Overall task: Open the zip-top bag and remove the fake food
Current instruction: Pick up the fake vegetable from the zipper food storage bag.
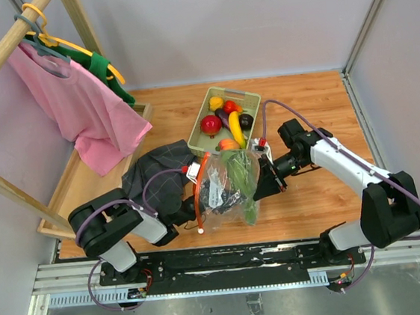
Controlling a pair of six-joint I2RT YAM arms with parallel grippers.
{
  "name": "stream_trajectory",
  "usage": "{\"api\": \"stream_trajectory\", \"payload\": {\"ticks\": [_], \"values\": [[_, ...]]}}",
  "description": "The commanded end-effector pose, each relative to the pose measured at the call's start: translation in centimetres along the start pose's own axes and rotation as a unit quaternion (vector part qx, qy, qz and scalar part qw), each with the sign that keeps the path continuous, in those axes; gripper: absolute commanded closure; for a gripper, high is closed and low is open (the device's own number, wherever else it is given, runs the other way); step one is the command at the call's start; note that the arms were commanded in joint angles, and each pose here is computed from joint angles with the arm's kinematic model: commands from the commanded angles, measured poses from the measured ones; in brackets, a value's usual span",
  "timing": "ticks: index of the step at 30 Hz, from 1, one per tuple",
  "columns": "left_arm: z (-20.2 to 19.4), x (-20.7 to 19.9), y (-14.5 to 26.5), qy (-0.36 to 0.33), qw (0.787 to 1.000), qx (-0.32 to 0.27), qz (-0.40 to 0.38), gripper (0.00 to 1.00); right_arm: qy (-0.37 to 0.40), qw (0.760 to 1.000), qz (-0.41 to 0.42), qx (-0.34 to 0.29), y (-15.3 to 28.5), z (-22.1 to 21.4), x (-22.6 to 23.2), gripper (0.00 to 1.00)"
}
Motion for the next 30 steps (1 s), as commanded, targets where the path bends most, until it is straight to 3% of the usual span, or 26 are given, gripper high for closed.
{"api": "stream_trajectory", "payload": {"ticks": [1, 5, 10, 19, 30], "values": [[1.8, -4.4, -0.6, -0.025, 0.994, -0.042, -0.102, 0.42, 0.015, 0.999, 0.022, -0.023, 0.1, 1.0, 0.7, 0.99], [1.9, -4.2, -1.3, -0.027, 0.994, -0.038, -0.103, 0.41, 0.012, 0.999, 0.031, -0.022, 0.1, 0.9, 0.8, 0.99], [2.6, -3.3, -0.6, -0.031, 0.994, -0.059, -0.083, 0.3, 0.015, 0.999, 0.031, -0.019, 0.1, 0.8, 0.8, 0.99], [3.8, -2.8, 0.1, -0.086, 0.991, -0.08, -0.058, 0.19, 0.015, 0.999, 0.036, -0.02, 0.1, 0.8, 0.9, 0.99], [2.7, -3.5, -1.8, -0.135, 0.987, -0.012, -0.091, 0.34, 0.011, 0.999, 0.038, -0.02, 0.1, 1.0, 0.8, 0.99]]}}
Point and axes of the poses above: each gripper's point midway between its finger pads, its own y axis back along the fingers, its own x axis along the line the jaws close on, z = x × y, the point moved 5 cm from there along y, back along the fingers, and after that the axes turned 4 degrees about y, right-handed, at the moved point
